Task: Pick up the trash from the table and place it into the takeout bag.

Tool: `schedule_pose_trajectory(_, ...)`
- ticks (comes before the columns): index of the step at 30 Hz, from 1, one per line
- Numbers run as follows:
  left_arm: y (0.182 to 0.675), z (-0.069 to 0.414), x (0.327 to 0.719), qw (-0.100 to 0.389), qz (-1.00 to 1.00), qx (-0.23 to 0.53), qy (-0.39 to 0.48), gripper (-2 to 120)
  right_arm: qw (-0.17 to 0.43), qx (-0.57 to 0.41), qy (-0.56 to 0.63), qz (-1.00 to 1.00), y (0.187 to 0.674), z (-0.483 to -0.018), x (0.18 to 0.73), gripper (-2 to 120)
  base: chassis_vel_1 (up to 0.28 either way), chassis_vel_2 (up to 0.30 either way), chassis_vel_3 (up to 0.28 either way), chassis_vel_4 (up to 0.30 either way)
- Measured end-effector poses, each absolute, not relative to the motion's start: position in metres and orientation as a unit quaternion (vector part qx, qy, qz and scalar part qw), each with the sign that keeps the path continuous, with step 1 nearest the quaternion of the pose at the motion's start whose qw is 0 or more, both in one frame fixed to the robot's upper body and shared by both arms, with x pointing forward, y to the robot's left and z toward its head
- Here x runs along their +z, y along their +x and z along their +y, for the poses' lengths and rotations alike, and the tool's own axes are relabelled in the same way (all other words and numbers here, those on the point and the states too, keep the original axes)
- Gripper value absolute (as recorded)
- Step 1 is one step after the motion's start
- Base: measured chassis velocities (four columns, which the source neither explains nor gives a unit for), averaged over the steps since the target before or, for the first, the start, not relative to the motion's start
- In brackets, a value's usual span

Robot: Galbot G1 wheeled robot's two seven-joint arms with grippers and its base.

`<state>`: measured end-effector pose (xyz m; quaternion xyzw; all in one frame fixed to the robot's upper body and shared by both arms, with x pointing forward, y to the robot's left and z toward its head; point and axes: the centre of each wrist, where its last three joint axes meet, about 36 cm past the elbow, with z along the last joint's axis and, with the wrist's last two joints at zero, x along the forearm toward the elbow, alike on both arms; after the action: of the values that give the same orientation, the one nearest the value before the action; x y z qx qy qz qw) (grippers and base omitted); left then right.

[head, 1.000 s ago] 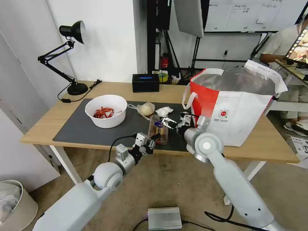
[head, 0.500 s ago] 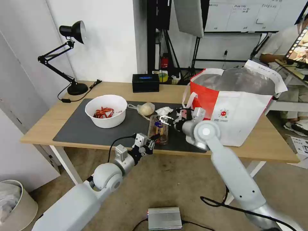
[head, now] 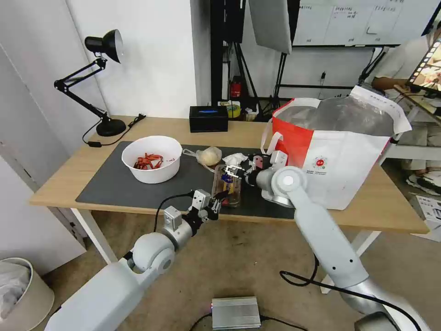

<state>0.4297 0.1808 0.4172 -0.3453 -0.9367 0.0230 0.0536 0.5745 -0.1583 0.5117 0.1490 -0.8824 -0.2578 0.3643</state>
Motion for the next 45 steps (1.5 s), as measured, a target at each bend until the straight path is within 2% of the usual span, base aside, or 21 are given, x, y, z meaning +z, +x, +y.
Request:
schedule_pose_trajectory(19,0.435,0.176,0.415,0.05,-0.938,0.025,-0.343,0,0.376,-0.269,0.146,-0.875,0.585,-0.148,0.507,100,0.0,0.0,0.0,0.0)
schedule_pose_trajectory(23,0.436,0.172,0.412,0.052,-0.938,0.026,-0.342,0,0.378,-0.268,0.142,-0.875,0.585,-0.147,0.507,97,0.0,0.0,0.0,0.0)
schedule_pose_trajectory(27,0.435,0.17,0.411,0.054,-0.937,0.025,-0.343,0,0.381,-0.267,0.137,-0.875,0.585,-0.147,0.506,88,0.0,0.0,0.0,0.0)
schedule_pose_trajectory(29,0.436,0.169,0.41,0.055,-0.937,0.024,-0.343,0,0.382,-0.266,0.134,-0.875,0.584,-0.147,0.505,75,0.0,0.0,0.0,0.0)
schedule_pose_trajectory(30,0.436,0.169,0.41,0.055,-0.937,0.024,-0.343,0,0.382,-0.266,0.134,-0.875,0.584,-0.147,0.505,75,0.0,0.0,0.0,0.0)
schedule_pose_trajectory(33,0.437,0.17,0.41,0.054,-0.937,0.023,-0.343,0,0.384,-0.265,0.131,-0.875,0.584,-0.149,0.503,61,0.0,0.0,0.0,0.0)
schedule_pose_trajectory(34,0.437,0.17,0.41,0.054,-0.937,0.023,-0.343,0,0.384,-0.265,0.131,-0.875,0.584,-0.149,0.503,61,0.0,0.0,0.0,0.0)
schedule_pose_trajectory(37,0.437,0.17,0.41,0.054,-0.937,0.022,-0.343,0,0.386,-0.264,0.127,-0.875,0.584,-0.151,0.501,46,0.0,0.0,0.0,0.0)
schedule_pose_trajectory(39,0.436,0.17,0.41,0.053,-0.937,0.023,-0.343,0,0.386,-0.264,0.127,-0.875,0.584,-0.151,0.501,43,0.0,0.0,0.0,0.0)
schedule_pose_trajectory(41,0.436,0.17,0.411,0.051,-0.937,0.023,-0.344,0,0.387,-0.264,0.125,-0.875,0.584,-0.152,0.5,31,0.0,0.0,0.0,0.0)
schedule_pose_trajectory(42,0.436,0.17,0.411,0.051,-0.937,0.023,-0.344,0,0.387,-0.264,0.125,-0.875,0.584,-0.152,0.5,31,0.0,0.0,0.0,0.0)
schedule_pose_trajectory(45,0.435,0.171,0.414,0.047,-0.938,0.024,-0.343,0,0.387,-0.265,0.125,-0.875,0.584,-0.152,0.5,18,0.0,0.0,0.0,0.0)
